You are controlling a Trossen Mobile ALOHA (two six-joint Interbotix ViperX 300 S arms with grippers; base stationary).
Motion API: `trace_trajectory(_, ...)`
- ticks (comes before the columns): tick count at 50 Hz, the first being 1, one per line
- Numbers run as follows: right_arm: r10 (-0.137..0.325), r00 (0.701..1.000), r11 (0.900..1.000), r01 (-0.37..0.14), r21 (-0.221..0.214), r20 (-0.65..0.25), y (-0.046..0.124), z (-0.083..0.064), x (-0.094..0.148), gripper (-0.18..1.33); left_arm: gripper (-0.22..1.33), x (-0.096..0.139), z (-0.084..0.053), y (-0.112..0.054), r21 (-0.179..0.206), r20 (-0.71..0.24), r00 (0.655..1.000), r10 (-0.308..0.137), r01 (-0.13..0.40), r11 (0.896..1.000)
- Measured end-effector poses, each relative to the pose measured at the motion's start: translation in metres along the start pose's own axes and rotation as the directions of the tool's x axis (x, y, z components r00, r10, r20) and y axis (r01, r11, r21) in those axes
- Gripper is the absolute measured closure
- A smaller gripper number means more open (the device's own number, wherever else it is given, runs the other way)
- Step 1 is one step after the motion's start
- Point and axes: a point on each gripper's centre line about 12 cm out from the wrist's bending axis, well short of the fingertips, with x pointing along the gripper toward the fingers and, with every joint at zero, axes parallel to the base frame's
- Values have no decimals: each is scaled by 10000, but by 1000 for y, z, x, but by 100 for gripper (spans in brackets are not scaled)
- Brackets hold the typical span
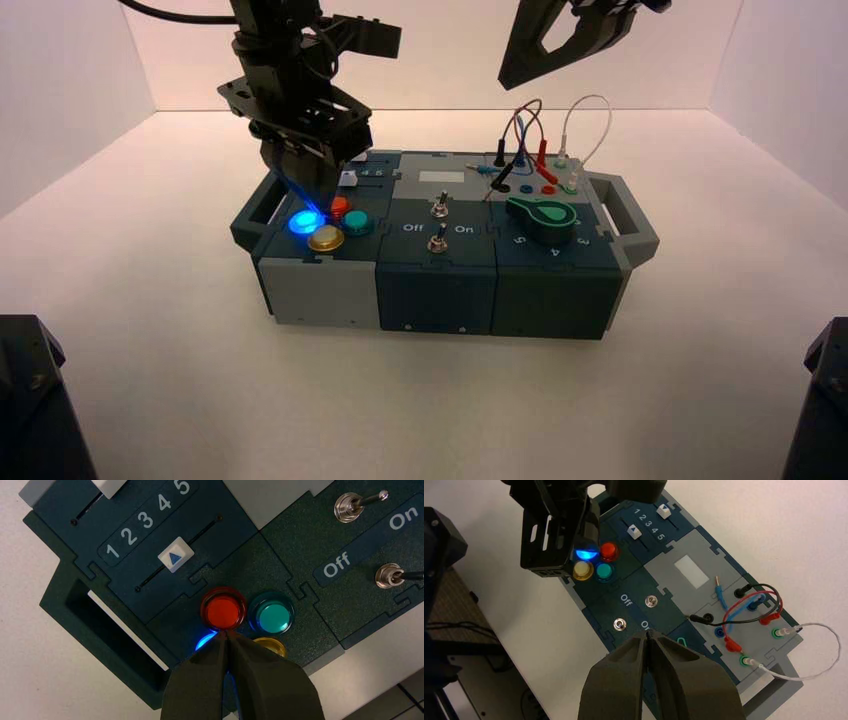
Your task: Push the blue button with the left gripper.
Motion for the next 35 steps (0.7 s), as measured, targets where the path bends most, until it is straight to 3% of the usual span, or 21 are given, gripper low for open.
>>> trace_trajectory(7, 1, 10000, 10000, -1, -1, 31, 0, 1, -1, 128, 127, -11, 0, 0, 1, 215, 9998, 8, -8, 10000)
trace_trajectory(11, 1, 10000, 10000, -1, -1, 0, 0, 0, 0, 129, 127, -20, -9, 1, -75, 61, 10000, 5, -5, 10000)
trace_trajectory(22, 11, 10000, 10000, -11, -12, -1, 0, 0, 0, 129, 128, -57, -10, 1, -150, 979, 9952, 44, -30, 9999)
trace_trajectory(35, 13, 10000, 10000, -13, 18, -47, 0, -1, 0, 129, 128, -50, -28, 0, -298, 537, 9986, 14, 2, 9996)
